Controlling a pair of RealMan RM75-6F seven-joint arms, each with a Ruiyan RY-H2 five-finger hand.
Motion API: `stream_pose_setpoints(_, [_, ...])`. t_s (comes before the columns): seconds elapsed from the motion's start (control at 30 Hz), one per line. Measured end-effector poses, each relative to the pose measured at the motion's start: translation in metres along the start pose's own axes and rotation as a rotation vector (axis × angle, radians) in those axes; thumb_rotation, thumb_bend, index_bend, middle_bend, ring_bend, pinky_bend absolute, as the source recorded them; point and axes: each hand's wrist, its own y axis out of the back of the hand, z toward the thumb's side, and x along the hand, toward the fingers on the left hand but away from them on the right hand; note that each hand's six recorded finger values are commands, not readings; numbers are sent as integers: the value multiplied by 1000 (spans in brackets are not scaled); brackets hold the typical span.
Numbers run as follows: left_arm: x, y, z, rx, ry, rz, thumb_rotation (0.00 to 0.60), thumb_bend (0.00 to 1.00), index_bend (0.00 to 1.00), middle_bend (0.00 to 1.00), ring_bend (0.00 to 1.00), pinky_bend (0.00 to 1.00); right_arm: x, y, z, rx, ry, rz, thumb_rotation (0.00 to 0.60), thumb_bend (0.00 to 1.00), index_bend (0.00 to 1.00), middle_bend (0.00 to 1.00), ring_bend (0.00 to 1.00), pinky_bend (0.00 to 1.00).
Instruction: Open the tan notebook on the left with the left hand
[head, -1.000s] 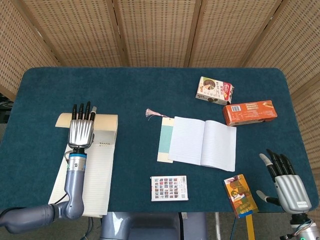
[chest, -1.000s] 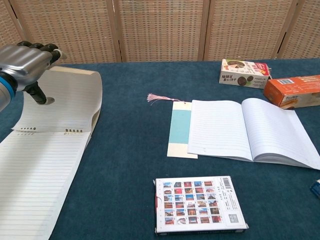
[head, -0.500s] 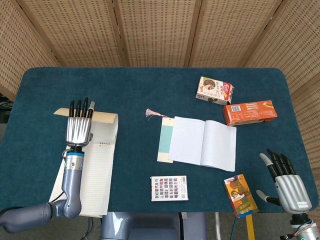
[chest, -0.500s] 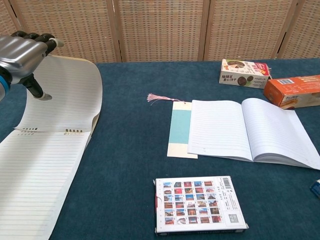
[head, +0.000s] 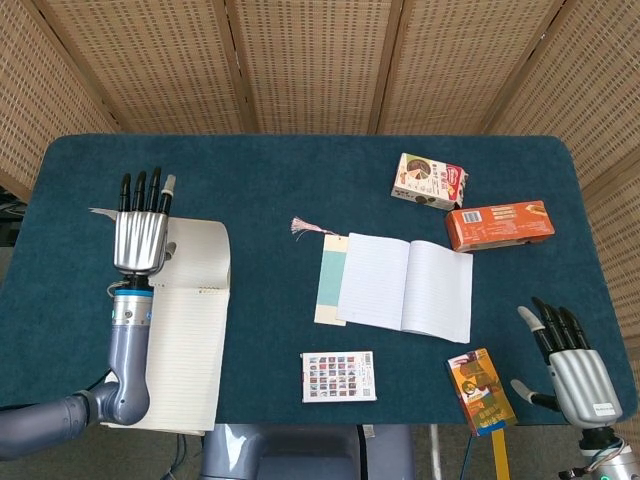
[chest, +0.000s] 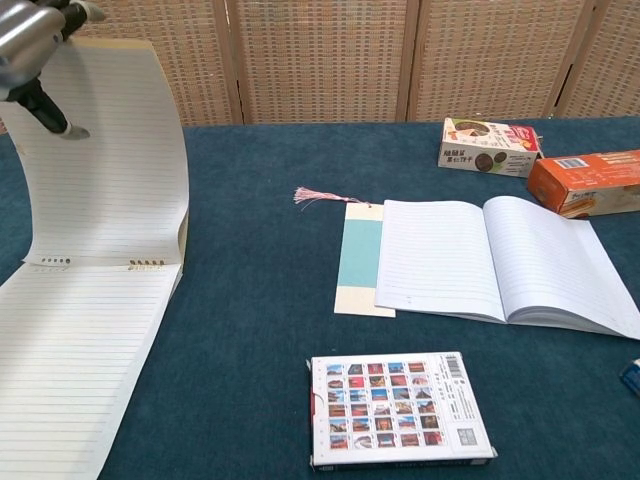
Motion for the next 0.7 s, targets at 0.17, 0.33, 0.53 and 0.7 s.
stream_pose_setpoints(0.17, [14, 15, -12, 4, 18, 8, 600, 69, 0, 0, 0, 0, 0, 0, 0, -1, 0, -4, 600, 116, 0, 0, 0, 0])
stream_pose_setpoints(0.33, [21, 22, -21, 3, 26, 4, 600, 25, 0, 0, 0, 0, 0, -1, 1, 6, 1, 1, 600, 113, 0, 0, 0, 0])
stream_pose_setpoints(0.53, [23, 23, -27, 0, 29, 12, 600, 7, 0, 0, 0, 0, 0, -1, 1, 9, 1, 1, 600, 117, 0, 0, 0, 0])
stream_pose_setpoints(0.7, [21, 22, -25, -9, 18, 1, 600, 13, 0, 0, 0, 0, 0, -2, 1, 12, -2, 5, 600, 114, 0, 0, 0, 0])
